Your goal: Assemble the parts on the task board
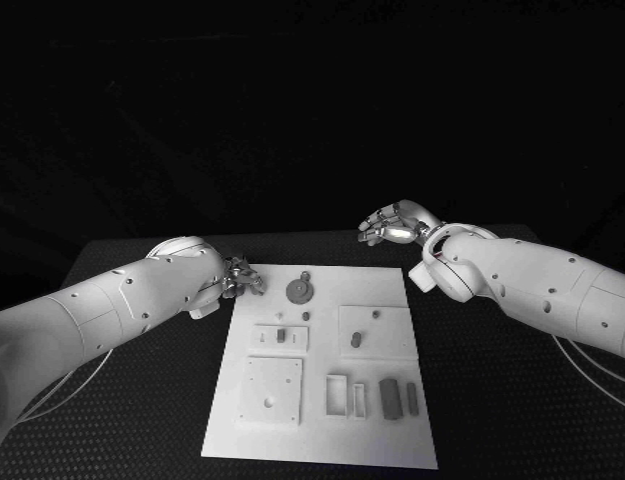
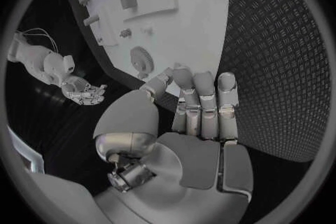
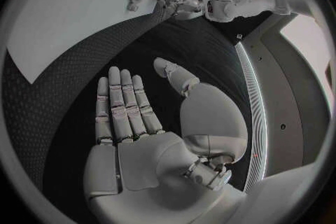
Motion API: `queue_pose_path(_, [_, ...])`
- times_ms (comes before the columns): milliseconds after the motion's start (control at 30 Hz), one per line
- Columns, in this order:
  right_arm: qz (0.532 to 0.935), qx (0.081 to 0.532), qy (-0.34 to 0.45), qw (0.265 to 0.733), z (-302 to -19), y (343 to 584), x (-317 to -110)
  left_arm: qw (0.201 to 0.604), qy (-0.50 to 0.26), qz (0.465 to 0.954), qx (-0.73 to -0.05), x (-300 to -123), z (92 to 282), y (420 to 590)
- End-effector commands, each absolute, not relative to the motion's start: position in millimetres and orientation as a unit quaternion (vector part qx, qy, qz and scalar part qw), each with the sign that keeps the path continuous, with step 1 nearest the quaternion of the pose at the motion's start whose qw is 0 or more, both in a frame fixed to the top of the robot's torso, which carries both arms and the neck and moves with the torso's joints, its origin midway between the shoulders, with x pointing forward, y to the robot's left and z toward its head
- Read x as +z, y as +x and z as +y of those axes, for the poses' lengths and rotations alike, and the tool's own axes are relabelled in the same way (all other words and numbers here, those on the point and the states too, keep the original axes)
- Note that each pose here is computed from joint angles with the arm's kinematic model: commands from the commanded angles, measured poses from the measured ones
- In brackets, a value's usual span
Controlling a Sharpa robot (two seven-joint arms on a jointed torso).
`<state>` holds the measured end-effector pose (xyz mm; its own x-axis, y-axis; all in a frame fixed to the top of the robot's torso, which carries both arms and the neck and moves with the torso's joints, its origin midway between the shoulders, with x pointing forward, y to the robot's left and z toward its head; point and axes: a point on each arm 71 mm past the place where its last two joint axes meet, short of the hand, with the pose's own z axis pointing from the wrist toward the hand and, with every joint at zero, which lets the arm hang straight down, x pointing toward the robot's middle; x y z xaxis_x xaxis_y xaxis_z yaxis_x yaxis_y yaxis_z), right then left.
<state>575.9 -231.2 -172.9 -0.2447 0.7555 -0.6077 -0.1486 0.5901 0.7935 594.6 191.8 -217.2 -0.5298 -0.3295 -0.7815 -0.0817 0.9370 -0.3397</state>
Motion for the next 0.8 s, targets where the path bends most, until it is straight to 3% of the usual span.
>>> queue_pose_path(33, [0.684,0.399,0.218,0.57,-230.4,575.6,-172.7,0.466,-0.13,0.863,-0.15,-216.7,190.2,593.5])
queue_pose_path(433, [0.684,0.395,0.221,0.572,-235.2,576.0,-172.7,0.444,-0.166,0.863,-0.177,-212.8,199.9,586.1])
queue_pose_path(800, [0.683,0.391,0.225,0.574,-239.1,578.1,-173.1,0.449,-0.167,0.855,-0.198,-201.0,207.8,568.2])
